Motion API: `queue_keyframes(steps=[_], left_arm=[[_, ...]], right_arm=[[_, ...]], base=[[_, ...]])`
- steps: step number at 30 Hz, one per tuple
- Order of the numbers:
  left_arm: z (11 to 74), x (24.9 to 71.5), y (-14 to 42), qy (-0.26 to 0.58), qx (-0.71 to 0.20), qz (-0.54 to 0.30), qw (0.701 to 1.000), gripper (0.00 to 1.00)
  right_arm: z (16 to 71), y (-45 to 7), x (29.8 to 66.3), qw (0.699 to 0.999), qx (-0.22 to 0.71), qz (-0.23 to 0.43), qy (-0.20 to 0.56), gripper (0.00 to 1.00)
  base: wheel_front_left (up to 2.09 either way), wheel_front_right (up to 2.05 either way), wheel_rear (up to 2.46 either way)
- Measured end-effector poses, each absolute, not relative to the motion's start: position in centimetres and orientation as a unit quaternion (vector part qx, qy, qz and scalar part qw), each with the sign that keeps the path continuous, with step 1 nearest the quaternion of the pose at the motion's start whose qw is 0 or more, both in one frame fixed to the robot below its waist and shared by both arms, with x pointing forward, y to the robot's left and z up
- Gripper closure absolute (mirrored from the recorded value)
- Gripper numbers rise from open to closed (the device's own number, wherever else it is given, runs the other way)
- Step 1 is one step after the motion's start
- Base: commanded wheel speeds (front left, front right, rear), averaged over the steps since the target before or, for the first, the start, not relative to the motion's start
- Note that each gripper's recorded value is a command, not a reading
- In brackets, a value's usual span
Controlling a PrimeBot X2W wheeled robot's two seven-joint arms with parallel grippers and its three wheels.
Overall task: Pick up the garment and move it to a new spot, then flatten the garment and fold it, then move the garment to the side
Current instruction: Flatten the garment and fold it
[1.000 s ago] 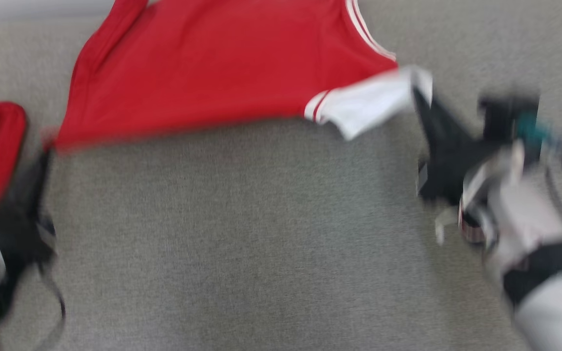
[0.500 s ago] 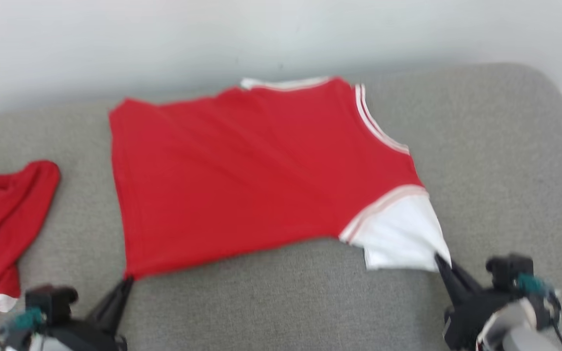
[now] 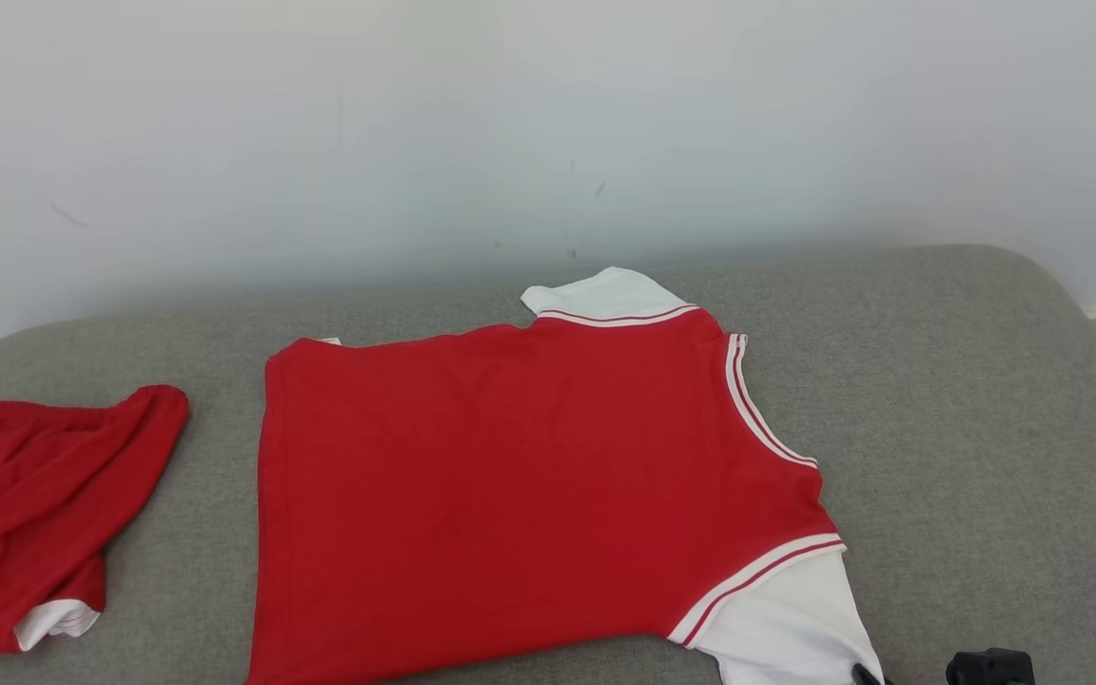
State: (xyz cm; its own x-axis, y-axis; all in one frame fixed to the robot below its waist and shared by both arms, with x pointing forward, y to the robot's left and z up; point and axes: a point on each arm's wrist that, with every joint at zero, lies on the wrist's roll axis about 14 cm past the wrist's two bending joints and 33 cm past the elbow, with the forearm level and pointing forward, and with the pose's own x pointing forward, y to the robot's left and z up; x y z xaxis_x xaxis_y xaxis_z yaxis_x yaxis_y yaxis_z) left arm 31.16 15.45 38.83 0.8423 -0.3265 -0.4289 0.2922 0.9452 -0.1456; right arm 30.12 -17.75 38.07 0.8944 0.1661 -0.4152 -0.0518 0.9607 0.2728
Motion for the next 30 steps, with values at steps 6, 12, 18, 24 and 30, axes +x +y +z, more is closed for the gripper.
queue_keyframes(steps=[6,12,18,24,30], left_arm=[[39.1,31.0,15.0,0.225,-0.040,-0.155,0.961,1.00],[37.6,29.7,14.9,0.255,-0.035,-0.155,0.954,1.00],[37.5,29.7,15.5,0.256,-0.032,-0.145,0.955,1.00],[37.6,30.0,15.9,0.253,-0.028,-0.135,0.957,1.00],[37.1,29.8,16.1,0.262,-0.028,-0.128,0.956,1.00]], right_arm=[[38.3,-17.3,30.2,0.964,0.124,0.066,0.227,1.00],[37.3,-17.0,29.5,0.958,0.117,0.068,0.254,1.00],[36.4,-16.8,29.0,0.952,0.119,0.068,0.275,1.00],[36.3,-15.9,29.2,0.948,0.120,0.076,0.283,1.00],[35.8,-15.3,29.0,0.943,0.120,0.081,0.299,1.00]], base=[[0.00,0.00,0.00],[0.00,0.00,0.00],[0.00,0.00,0.00],[0.00,0.00,0.00],[0.00,0.00,0.00]])
